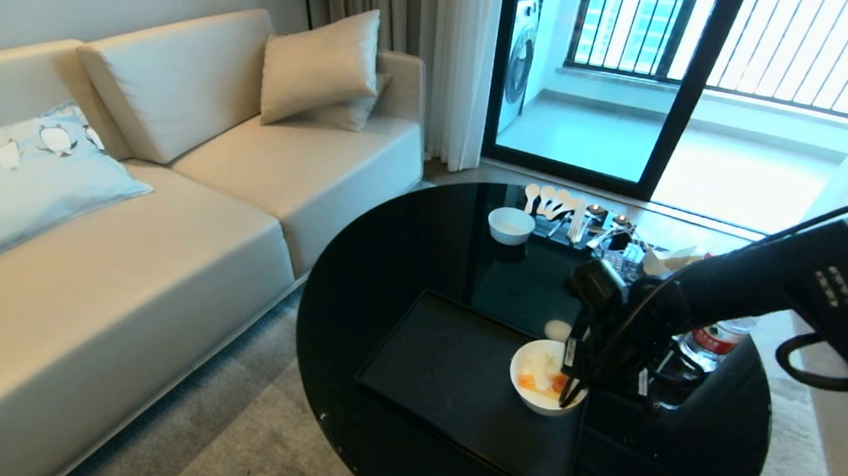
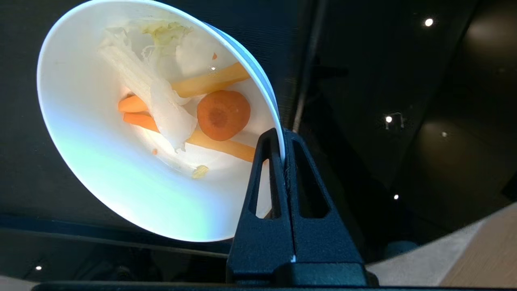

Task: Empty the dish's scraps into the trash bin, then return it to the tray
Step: Pick up the bowl with leftover food, then move the bowl over the trash can

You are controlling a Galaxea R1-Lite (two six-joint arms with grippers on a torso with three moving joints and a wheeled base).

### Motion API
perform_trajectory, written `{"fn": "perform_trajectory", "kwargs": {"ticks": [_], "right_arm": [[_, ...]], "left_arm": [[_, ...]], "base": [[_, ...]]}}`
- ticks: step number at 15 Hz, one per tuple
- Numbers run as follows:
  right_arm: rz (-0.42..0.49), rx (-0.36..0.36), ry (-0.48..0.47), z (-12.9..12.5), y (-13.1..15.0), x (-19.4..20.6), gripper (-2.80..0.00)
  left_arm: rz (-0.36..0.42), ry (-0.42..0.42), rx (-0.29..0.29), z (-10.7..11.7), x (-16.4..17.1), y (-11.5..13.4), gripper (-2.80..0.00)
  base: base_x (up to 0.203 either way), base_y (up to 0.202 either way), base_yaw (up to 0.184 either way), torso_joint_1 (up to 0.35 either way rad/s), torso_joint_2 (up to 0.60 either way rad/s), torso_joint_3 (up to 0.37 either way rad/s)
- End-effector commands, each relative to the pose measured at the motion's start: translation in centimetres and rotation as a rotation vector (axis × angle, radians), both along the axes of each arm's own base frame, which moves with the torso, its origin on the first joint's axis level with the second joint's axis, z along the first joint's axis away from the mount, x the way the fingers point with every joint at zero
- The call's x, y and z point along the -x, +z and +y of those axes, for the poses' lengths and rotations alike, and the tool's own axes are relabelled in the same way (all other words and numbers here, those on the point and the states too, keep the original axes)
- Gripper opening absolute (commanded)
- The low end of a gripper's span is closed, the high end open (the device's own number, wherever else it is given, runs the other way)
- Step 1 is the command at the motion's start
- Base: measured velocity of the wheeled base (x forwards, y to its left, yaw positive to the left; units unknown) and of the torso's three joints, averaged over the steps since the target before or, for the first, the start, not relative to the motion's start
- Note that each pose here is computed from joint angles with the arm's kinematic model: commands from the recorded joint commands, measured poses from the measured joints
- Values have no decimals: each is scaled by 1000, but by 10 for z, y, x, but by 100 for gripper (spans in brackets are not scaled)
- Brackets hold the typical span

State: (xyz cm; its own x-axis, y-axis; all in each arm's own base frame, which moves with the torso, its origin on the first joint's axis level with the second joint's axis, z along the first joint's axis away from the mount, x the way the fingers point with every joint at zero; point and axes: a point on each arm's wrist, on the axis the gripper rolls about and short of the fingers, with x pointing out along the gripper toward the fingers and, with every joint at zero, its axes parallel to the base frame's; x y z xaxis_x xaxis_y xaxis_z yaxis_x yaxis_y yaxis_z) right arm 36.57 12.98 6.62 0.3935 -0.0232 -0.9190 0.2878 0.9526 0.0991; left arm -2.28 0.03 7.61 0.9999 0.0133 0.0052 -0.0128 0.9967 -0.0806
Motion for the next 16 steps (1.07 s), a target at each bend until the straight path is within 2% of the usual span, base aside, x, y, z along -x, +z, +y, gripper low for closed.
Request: {"fn": "perform_trajectory", "kwargs": {"ticks": [1,4,9,12,16], "right_arm": [[-23,-19,-31,-13,18,6,-280],[-28,-61,-61,-26,31,15,-280],[-93,-123,-104,-57,71,46,-280],[-109,-139,-145,-82,87,88,-280],[-128,-150,-203,-107,93,153,-280]], "left_arm": [[-1,1,1,0,0,0,-280],[-1,1,1,0,0,0,-280],[-1,1,1,0,0,0,-280],[-1,1,1,0,0,0,-280],[-1,1,1,0,0,0,-280]], "base": [[0,0,0,0,0,0],[0,0,0,0,0,0],[0,0,0,0,0,0],[0,0,0,0,0,0],[0,0,0,0,0,0]]}}
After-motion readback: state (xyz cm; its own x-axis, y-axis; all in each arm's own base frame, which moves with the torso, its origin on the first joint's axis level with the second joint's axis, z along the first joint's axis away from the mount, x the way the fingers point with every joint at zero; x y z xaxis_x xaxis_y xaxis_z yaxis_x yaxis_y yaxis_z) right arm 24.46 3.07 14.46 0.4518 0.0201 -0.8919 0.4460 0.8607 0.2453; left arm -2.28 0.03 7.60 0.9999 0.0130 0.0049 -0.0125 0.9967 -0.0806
